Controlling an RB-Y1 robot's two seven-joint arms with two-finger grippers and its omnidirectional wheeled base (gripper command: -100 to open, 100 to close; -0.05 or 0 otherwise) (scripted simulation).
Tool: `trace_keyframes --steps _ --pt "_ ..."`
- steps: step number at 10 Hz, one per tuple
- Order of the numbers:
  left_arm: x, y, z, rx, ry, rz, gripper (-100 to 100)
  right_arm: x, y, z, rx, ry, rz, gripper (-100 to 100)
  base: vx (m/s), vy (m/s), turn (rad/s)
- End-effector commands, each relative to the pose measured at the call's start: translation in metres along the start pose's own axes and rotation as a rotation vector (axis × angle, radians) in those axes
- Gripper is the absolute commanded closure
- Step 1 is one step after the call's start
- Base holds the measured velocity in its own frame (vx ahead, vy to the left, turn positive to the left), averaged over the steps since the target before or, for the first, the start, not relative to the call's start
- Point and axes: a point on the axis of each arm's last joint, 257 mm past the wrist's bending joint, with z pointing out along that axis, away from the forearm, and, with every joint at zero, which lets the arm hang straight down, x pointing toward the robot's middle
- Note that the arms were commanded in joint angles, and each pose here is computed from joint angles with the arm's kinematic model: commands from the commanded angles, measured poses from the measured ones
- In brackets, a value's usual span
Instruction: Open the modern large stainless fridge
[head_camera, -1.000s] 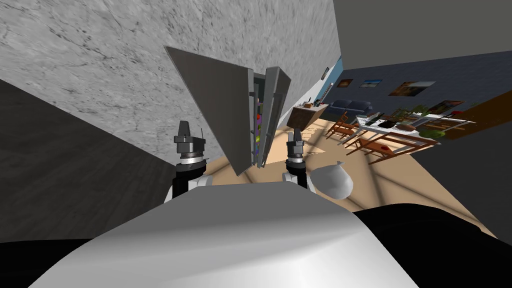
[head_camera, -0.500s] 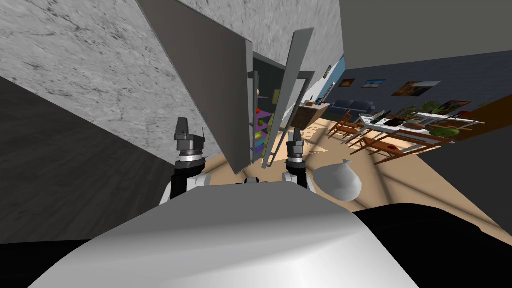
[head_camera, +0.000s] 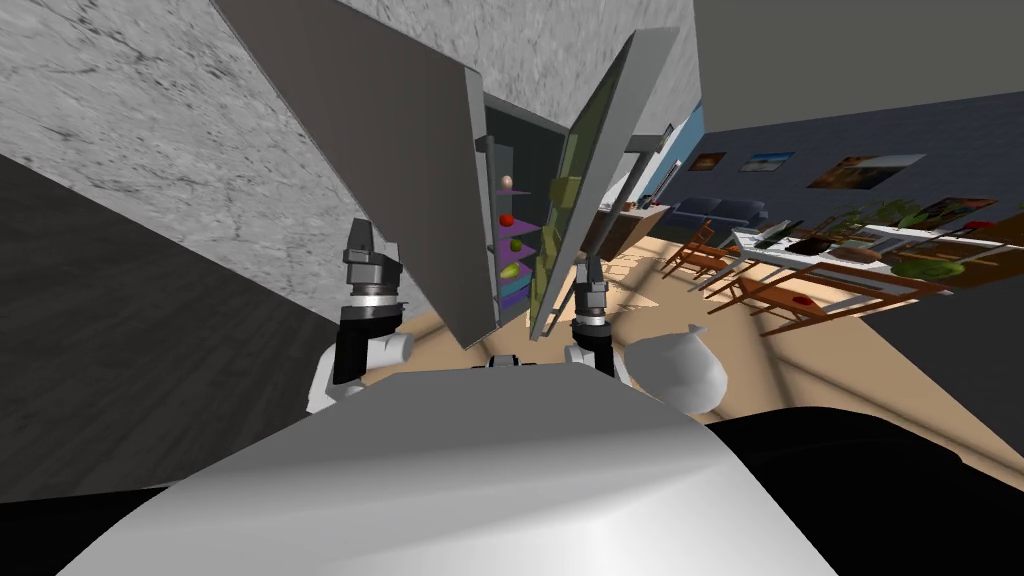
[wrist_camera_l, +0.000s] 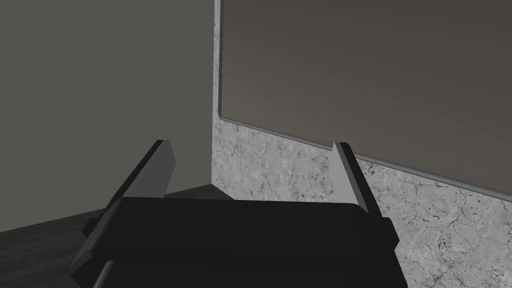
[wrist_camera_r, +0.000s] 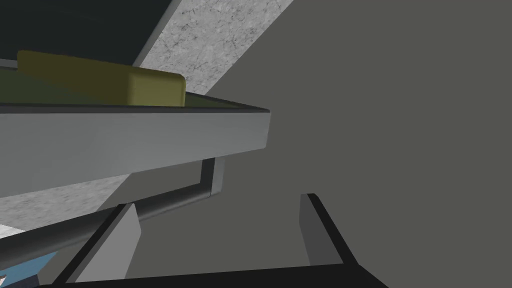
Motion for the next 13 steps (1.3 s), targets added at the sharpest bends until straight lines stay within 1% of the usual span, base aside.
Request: trace_keyframes --steps 1,2,3,4,5,6,7,8,9,10,11,12,13 --pt "-0.017 0.004 0.016 -0.015 -0.022 0.047 -100 0.000 0.000 0.000 0.000 0.000 0.000 0 0.059 -0.152 0.048" --pt "-0.017 0.005 0.019 -0.022 -0.023 0.044 -100 0.000 0.000 0.000 0.000 0.000 0.000 0 0.039 -0.119 0.048" --pt "-0.030 0.008 0.028 -0.031 -0.044 0.075 -100 0.000 0.000 0.000 0.000 0.000 0.000 0 0.008 -0.142 0.085" --pt "-0.030 0.008 0.031 -0.034 -0.046 0.072 -100 0.000 0.000 0.000 0.000 0.000 0.000 0 0.022 -0.143 0.043" --pt "-0.045 0.010 0.039 -0.046 -0.072 0.103 -100 0.000 0.000 0.000 0.000 0.000 0.000 0 0.035 -0.163 0.071" --pt "-0.044 0.009 0.043 -0.047 -0.074 0.098 -100 0.000 0.000 0.000 0.000 0.000 0.000 0 0.026 -0.152 0.047" --pt "-0.061 0.011 0.048 -0.060 -0.105 0.131 -100 0.000 0.000 0.000 0.000 0.000 0.000 0 0.036 -0.199 0.079" --pt "-0.061 0.010 0.054 -0.062 -0.110 0.122 -100 0.000 0.000 0.000 0.000 0.000 0.000 0 0.024 -0.162 0.048" --pt "-0.079 0.012 0.058 -0.076 -0.142 0.151 -100 0.000 0.000 0.000 0.000 0.000 0.000 0 0.028 -0.177 0.085" --pt "-0.080 0.010 0.065 -0.078 -0.151 0.143 -100 0.000 0.000 0.000 0.000 0.000 0.000 0 0.015 -0.151 0.055" --pt "-0.080 0.011 0.065 -0.080 -0.151 0.142 -100 0.000 0.000 0.000 0.000 0.000 0.000 0 0.000 -0.065 -0.010" --pt "-0.100 0.010 0.072 -0.090 -0.194 0.164 -100 0.000 0.000 0.000 0.000 0.000 0.000 0 0.031 -0.125 0.075" --pt "-0.100 0.011 0.076 -0.098 -0.198 0.156 -100 0.000 0.000 0.000 0.000 0.000 0.000 0 0.030 -0.151 0.056"
